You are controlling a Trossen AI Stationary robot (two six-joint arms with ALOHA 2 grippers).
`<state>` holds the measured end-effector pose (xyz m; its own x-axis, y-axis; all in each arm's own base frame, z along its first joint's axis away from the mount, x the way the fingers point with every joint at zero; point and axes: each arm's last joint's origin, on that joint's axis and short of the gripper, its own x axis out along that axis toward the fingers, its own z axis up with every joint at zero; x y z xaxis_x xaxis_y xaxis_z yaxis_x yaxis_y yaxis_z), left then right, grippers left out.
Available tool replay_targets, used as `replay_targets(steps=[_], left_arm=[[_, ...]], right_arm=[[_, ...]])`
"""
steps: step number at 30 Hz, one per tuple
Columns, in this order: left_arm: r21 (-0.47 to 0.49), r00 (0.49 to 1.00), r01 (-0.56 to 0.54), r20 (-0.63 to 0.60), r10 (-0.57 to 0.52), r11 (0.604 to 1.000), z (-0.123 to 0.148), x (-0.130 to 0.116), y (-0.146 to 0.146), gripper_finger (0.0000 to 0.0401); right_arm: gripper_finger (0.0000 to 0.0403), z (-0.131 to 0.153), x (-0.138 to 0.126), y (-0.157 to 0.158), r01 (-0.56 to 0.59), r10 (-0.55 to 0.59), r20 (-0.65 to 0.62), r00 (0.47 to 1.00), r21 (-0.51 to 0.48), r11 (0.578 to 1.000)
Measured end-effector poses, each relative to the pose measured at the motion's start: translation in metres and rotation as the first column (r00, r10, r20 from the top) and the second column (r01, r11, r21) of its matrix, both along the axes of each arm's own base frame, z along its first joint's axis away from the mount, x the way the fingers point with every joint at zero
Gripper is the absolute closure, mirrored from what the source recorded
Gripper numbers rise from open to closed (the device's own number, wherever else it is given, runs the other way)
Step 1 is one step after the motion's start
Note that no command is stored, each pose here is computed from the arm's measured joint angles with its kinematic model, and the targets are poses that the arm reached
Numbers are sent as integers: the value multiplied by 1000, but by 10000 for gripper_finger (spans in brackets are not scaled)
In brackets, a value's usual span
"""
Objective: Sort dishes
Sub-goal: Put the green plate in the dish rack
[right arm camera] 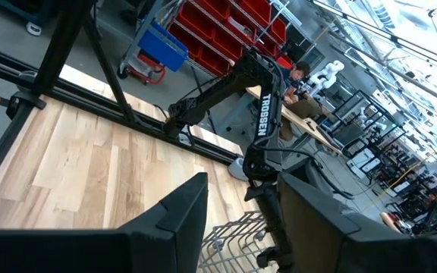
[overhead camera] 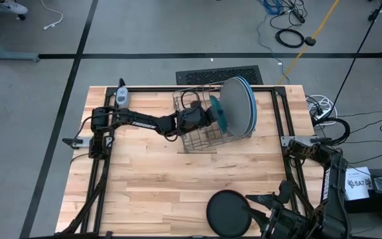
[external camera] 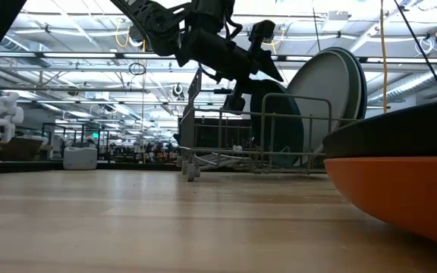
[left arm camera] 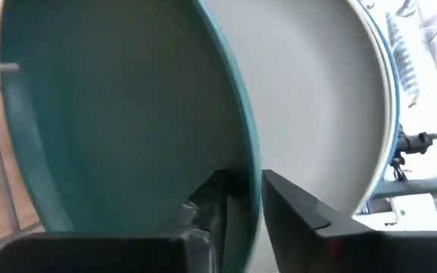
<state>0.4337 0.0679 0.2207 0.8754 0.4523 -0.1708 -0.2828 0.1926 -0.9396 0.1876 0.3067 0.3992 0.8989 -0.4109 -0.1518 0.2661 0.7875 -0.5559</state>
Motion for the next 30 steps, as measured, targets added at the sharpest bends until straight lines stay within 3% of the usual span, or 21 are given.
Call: replay_targets(steps=[13,23,30], left_arm=[[78,993,101,51,-105,992,9,1,12,236],[306,964,232,51,-259,923,37,9,11,223],[234,975,220,-16,-222,947,33,10,13,222]], right_arm=[[250,0,0,0,0,0,0,1000,1,1000],[250,0,0,0,0,0,0,1000,1,1000],[250,0,0,0,0,0,0,1000,1,1000]])
